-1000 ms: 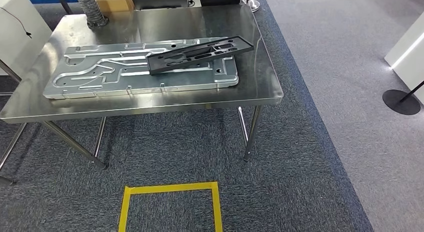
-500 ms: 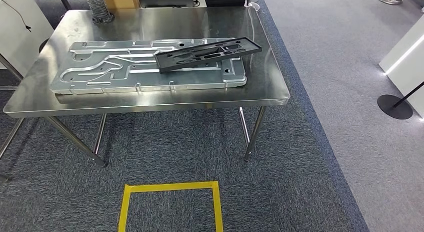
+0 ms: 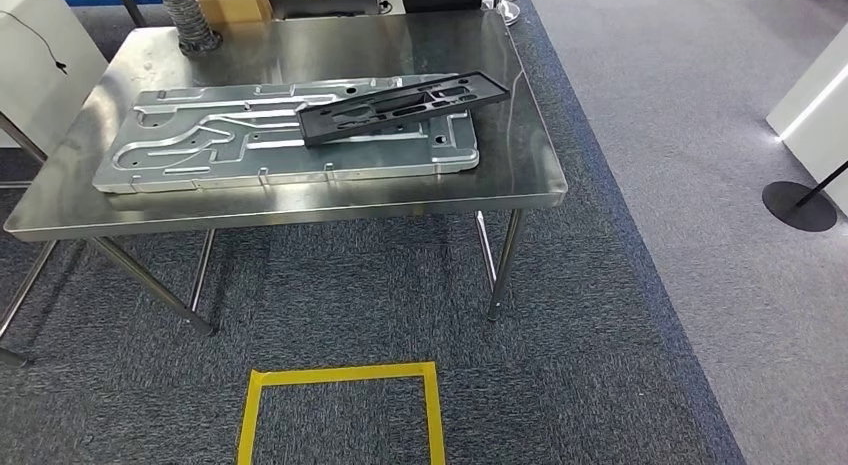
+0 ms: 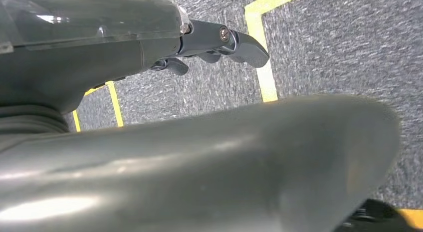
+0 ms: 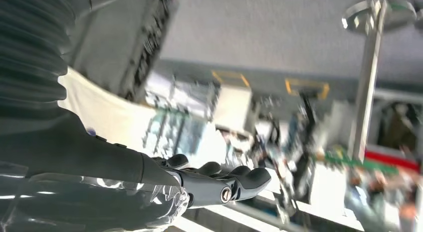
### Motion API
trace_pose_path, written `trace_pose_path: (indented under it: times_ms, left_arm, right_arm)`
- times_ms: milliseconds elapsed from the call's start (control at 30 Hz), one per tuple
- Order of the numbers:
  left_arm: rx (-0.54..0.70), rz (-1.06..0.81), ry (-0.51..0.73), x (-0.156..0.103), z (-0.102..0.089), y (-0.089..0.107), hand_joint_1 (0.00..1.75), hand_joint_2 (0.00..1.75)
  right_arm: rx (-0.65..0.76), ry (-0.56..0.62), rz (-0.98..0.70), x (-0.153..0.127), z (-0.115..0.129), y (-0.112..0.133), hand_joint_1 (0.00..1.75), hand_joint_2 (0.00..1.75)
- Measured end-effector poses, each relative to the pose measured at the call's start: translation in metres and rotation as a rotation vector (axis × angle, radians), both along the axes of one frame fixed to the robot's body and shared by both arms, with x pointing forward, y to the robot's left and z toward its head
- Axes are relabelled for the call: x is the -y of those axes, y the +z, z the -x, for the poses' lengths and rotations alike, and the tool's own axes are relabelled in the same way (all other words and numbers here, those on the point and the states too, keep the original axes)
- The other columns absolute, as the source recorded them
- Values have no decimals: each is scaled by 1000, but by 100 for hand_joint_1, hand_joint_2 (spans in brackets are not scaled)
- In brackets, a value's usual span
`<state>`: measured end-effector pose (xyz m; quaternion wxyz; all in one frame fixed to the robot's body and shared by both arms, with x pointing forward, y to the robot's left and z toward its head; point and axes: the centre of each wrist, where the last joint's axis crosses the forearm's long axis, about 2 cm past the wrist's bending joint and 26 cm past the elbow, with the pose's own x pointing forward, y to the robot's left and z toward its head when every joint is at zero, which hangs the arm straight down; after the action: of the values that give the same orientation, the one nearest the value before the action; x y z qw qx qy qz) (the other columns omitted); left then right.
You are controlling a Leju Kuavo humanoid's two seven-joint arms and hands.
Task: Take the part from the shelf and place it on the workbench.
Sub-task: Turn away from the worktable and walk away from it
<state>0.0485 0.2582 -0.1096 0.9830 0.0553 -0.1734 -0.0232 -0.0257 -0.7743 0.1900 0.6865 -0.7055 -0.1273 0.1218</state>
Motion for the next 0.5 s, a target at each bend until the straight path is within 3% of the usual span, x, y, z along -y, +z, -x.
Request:
trace_pose_path:
  times_ms: [167, 333, 500]
  left_arm:
    - [26, 1, 8, -1, -1, 0, 0, 0]
    - [32, 2, 17, -1, -1, 0, 0, 0]
    - [30, 7, 31, 1, 0, 0, 0, 0]
  right_arm:
    - [72, 113, 15, 13, -3, 23, 0, 175]
    - [205, 254, 45, 34, -4, 91, 0, 175]
    - [269, 338, 108, 36, -5, 147, 0, 175]
